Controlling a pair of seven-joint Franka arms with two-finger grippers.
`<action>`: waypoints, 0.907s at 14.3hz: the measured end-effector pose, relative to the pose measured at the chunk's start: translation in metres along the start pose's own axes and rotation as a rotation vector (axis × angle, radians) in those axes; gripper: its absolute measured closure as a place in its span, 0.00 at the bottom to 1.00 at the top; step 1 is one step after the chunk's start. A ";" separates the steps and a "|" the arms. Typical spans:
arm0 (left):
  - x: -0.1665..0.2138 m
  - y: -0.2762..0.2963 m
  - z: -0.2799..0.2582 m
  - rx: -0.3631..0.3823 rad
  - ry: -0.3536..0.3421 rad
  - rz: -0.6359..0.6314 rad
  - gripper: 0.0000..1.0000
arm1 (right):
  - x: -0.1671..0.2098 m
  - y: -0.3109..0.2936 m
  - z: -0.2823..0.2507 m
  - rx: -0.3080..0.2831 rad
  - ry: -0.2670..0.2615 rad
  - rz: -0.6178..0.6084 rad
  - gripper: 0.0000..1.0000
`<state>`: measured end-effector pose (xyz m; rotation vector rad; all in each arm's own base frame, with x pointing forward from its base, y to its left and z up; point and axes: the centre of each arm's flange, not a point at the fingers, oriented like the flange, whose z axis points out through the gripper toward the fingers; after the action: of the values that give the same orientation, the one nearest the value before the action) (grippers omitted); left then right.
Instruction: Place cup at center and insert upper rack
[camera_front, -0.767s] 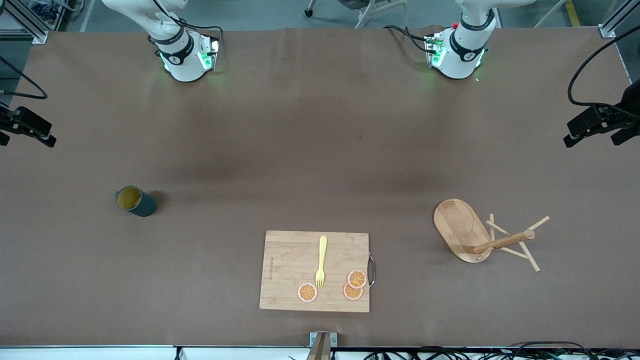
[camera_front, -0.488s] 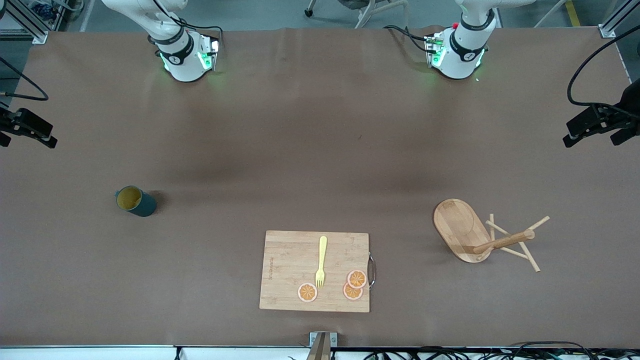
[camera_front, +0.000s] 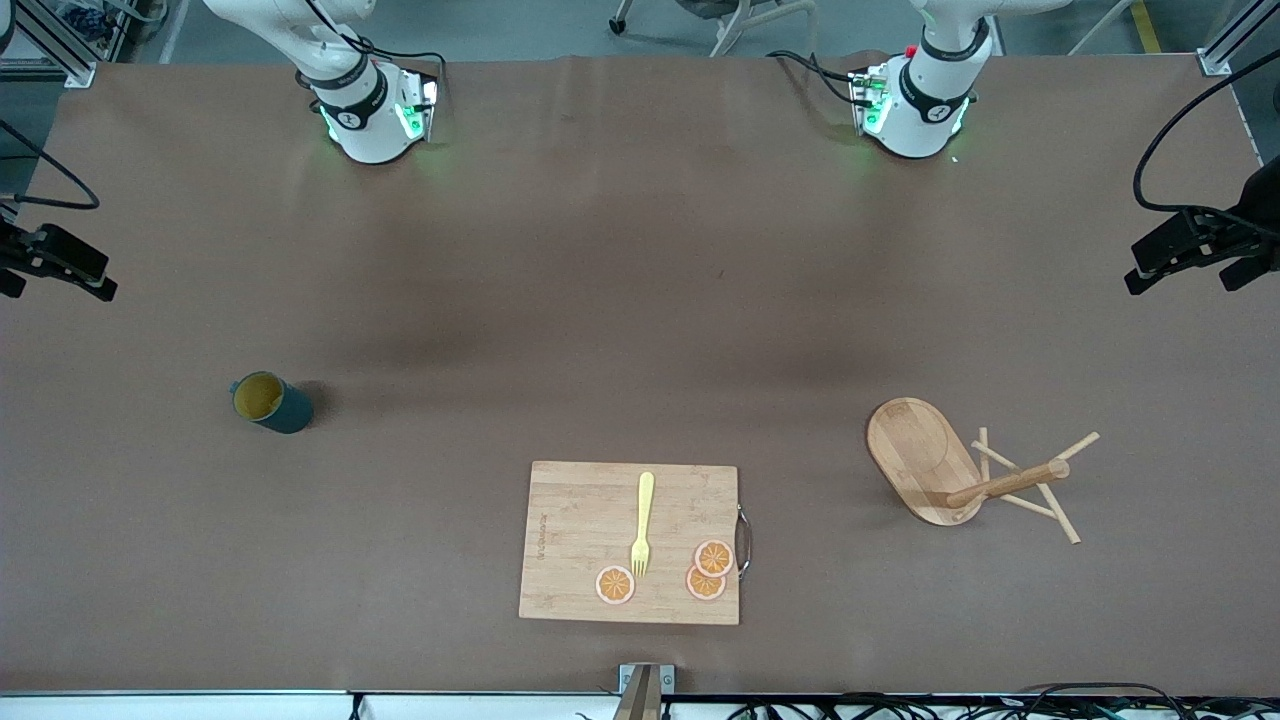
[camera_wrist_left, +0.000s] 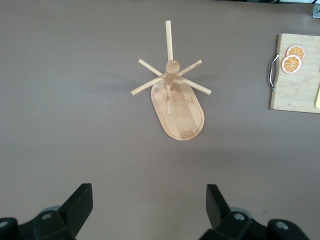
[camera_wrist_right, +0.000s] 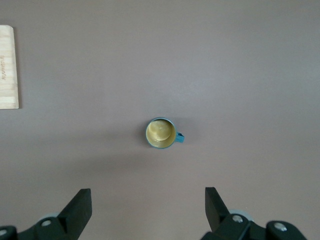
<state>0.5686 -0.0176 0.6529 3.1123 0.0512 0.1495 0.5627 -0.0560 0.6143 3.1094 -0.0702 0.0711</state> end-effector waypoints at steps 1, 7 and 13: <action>0.000 0.000 0.000 0.000 0.000 0.000 0.00 | 0.004 0.000 0.009 -0.001 -0.013 0.001 0.00; 0.000 0.000 0.000 0.000 0.000 0.000 0.00 | 0.038 -0.003 0.099 -0.004 -0.127 -0.003 0.00; 0.000 0.000 0.000 0.000 0.000 0.000 0.00 | 0.057 -0.006 0.159 -0.008 -0.178 -0.008 0.00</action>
<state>0.5686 -0.0176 0.6530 3.1123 0.0512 0.1499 0.6269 -0.0574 0.4585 3.0991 -0.0619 -0.2056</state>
